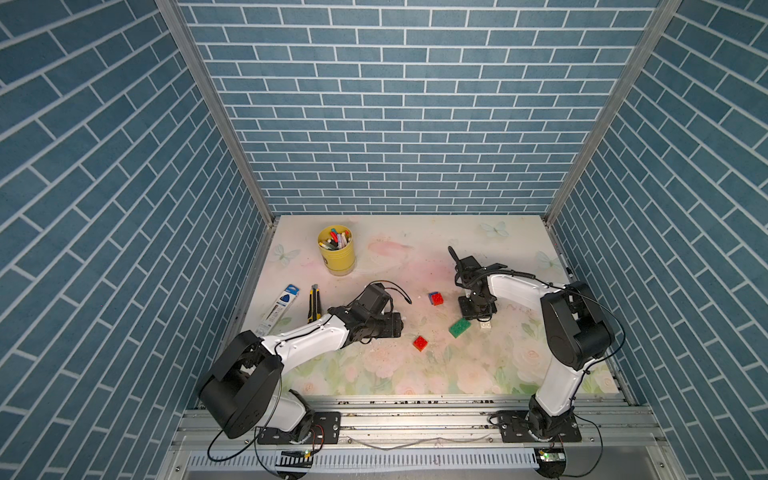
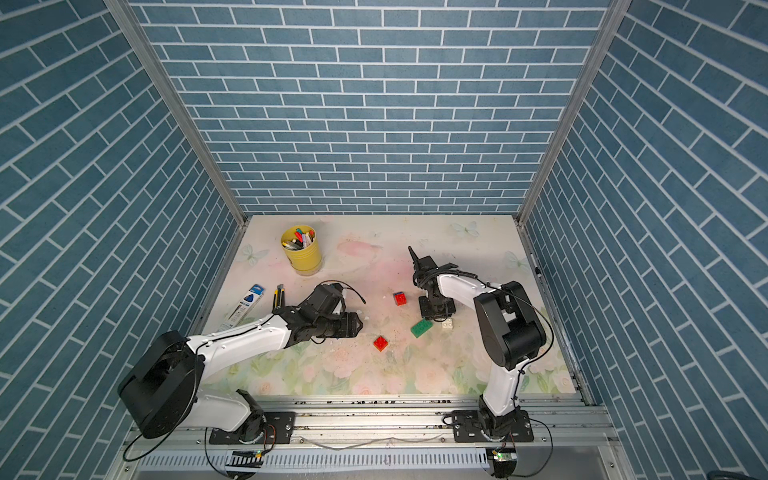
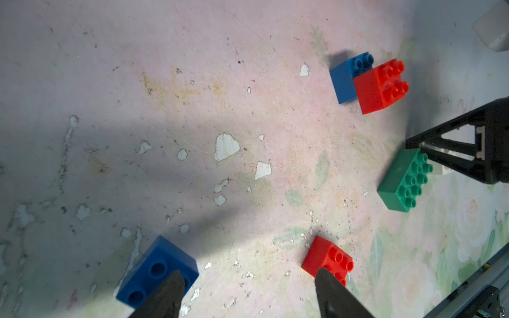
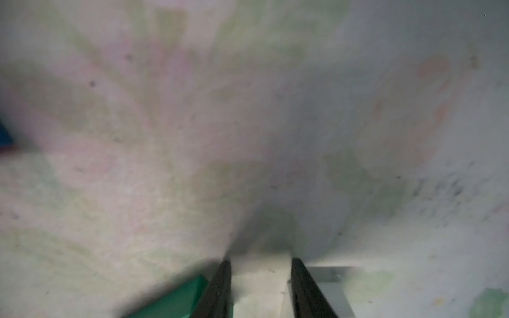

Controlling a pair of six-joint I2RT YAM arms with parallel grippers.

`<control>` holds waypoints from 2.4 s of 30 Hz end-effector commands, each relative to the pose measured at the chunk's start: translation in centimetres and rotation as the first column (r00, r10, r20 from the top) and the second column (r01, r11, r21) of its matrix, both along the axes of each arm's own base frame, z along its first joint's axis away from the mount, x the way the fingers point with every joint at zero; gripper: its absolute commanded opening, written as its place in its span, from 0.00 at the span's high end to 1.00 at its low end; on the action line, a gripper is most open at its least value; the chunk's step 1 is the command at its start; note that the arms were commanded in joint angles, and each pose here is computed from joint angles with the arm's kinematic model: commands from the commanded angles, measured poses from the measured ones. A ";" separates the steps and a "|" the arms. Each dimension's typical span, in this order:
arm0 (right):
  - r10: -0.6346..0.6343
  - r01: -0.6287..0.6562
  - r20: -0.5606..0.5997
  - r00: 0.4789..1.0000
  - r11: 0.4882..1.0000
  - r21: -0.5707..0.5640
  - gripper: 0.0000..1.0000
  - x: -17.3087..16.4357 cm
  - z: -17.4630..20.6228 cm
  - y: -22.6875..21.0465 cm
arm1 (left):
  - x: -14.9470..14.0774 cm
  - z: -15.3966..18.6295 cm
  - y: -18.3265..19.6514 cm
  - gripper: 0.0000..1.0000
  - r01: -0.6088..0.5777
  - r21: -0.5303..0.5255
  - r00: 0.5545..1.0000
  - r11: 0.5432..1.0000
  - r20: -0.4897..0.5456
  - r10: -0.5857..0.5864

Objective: Assemble the letter y with lego
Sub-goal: Move the lego brick at the center of the board, then pick up the lego brick from the center of the board.

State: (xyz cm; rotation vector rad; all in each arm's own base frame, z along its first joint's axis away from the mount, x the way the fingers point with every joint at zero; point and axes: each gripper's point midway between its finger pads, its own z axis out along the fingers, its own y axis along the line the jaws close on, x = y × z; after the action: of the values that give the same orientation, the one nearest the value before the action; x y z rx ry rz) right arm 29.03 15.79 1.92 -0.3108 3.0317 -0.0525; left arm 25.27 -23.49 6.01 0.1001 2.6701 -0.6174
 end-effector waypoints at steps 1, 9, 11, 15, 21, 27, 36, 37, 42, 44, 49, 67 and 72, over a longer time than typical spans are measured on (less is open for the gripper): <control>-0.032 0.032 -0.084 0.996 0.999 -0.003 0.62 -3.0 -0.4 0.4 | 0.3 0.3 -0.3 0.22 0.010 0.002 1.000 1.000 0.015 -0.010; -0.040 0.042 -0.102 0.994 0.999 0.020 0.63 -5.0 -0.1 0.6 | 0.2 0.3 -0.2 0.22 0.009 0.006 1.000 1.000 0.014 -0.009; -0.039 0.041 -0.082 0.996 0.999 0.018 0.61 -5.0 0.4 0.3 | 0.3 0.3 -0.3 0.22 0.010 0.006 1.000 1.000 0.013 -0.010; -0.013 0.017 -0.101 0.995 0.999 0.036 0.51 -5.7 0.7 0.6 | 0.4 0.3 -0.5 0.22 0.015 0.006 1.000 1.000 0.012 -0.015; 0.041 -0.031 -0.137 0.990 0.997 0.072 0.51 -7.1 -0.2 2.1 | 0.5 0.3 -0.7 0.22 0.016 0.005 1.000 1.000 0.011 -0.016; 0.027 -0.022 -0.102 0.994 0.999 0.045 0.51 -6.7 0.2 2.1 | 0.4 0.3 -0.8 0.22 0.020 0.005 1.000 1.000 0.008 -0.020; -0.056 0.055 0.013 0.998 0.997 0.046 0.50 -4.7 4.1 -1.0 | 0.3 1.3 -1.5 0.22 0.065 -0.005 0.998 0.998 0.021 -0.065; -0.074 0.073 0.027 0.997 0.997 0.040 0.48 -4.4 4.4 -1.7 | 0.1 1.3 -1.9 0.22 0.080 -0.013 0.997 0.997 0.018 -0.080; -0.141 0.140 0.039 0.989 0.990 0.029 0.41 -3.3 4.3 -4.6 | -0.7 2.0 -3.9 0.22 0.160 -0.044 0.987 0.986 0.028 -0.159; -0.148 0.146 0.035 0.988 0.988 0.044 0.40 -2.9 4.1 -4.8 | -1.0 2.2 -4.7 0.22 0.191 -0.048 0.981 0.980 0.032 -0.189; -0.133 0.133 -0.005 0.991 0.987 0.091 0.39 -2.4 2.7 -4.2 | -1.4 2.1 -5.4 0.22 0.215 -0.033 0.976 0.976 0.028 -0.215; -0.132 0.135 -0.045 0.990 0.987 0.088 0.67 -2.2 0.6 -4.9 | -1.3 1.3 -5.1 0.22 0.203 -0.009 0.979 0.979 0.014 -0.203; -0.126 0.129 -0.037 0.991 0.987 0.094 0.72 -2.9 1.9 -4.6 | -1.4 1.1 -5.1 0.22 0.201 -0.013 0.980 0.979 0.013 -0.201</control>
State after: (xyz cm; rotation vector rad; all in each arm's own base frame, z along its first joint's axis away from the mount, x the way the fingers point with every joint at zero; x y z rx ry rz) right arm 27.12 11.16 2.76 -0.0957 3.0665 0.0901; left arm 23.82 -28.48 7.11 0.3583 2.6664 -0.7090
